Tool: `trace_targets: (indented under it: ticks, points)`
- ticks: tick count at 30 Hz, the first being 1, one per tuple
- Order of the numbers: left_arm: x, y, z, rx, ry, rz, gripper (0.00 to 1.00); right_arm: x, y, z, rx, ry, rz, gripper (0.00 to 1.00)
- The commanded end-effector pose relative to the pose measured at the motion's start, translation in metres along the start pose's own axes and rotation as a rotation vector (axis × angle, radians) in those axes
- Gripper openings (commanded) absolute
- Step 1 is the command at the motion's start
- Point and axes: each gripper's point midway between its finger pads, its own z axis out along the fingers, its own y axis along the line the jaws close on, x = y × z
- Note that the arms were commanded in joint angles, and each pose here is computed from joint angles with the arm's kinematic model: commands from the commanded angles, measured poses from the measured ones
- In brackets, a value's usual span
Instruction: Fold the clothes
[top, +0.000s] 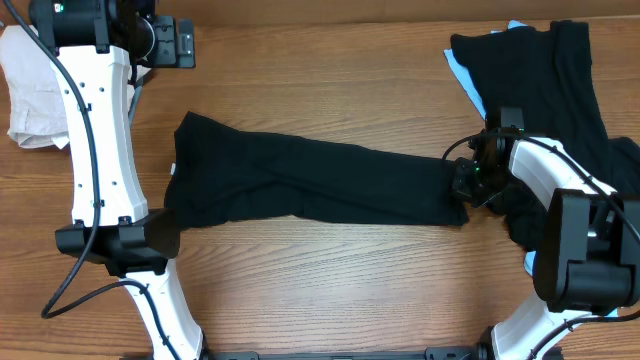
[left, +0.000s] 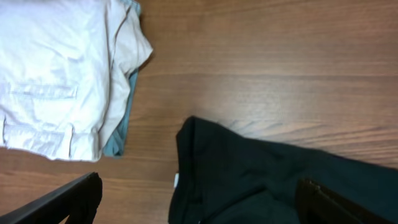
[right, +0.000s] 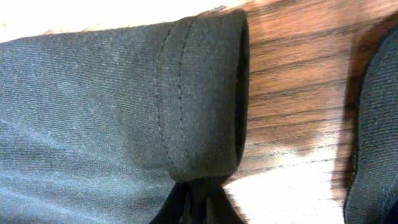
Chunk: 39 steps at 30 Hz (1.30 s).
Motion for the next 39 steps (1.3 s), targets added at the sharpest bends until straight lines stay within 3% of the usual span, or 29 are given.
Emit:
trace_targets:
  ticks: [1, 6, 12, 26, 33, 39]
  points:
    - [0.0, 0.013, -0.006, -0.066, -0.008, 0.012, 1.0, 0.001, -0.011, 0.007, 0.023, 0.032, 0.045, 0.04]
    - [0.0, 0.014, -0.006, -0.068, -0.005, 0.011, 1.0, -0.033, -0.033, -0.071, -0.007, -0.045, 0.16, 0.04]
    - [0.0, 0.014, -0.006, -0.068, -0.006, 0.011, 1.0, -0.037, -0.025, -0.133, -0.096, -0.065, 0.075, 0.04]
    - [0.004, 0.007, 0.012, -0.036, 0.034, 0.014, 1.0, 0.005, 0.154, -0.106, -0.21, -0.043, -0.294, 0.04]
    - [0.006, 0.003, 0.018, -0.014, 0.049, 0.014, 1.0, 0.017, 0.21, -0.085, -0.22, -0.089, -0.349, 0.06]
    - [0.005, 0.004, 0.018, -0.015, 0.046, 0.014, 1.0, 0.016, 0.219, -0.068, -0.201, -0.087, -0.344, 0.1]
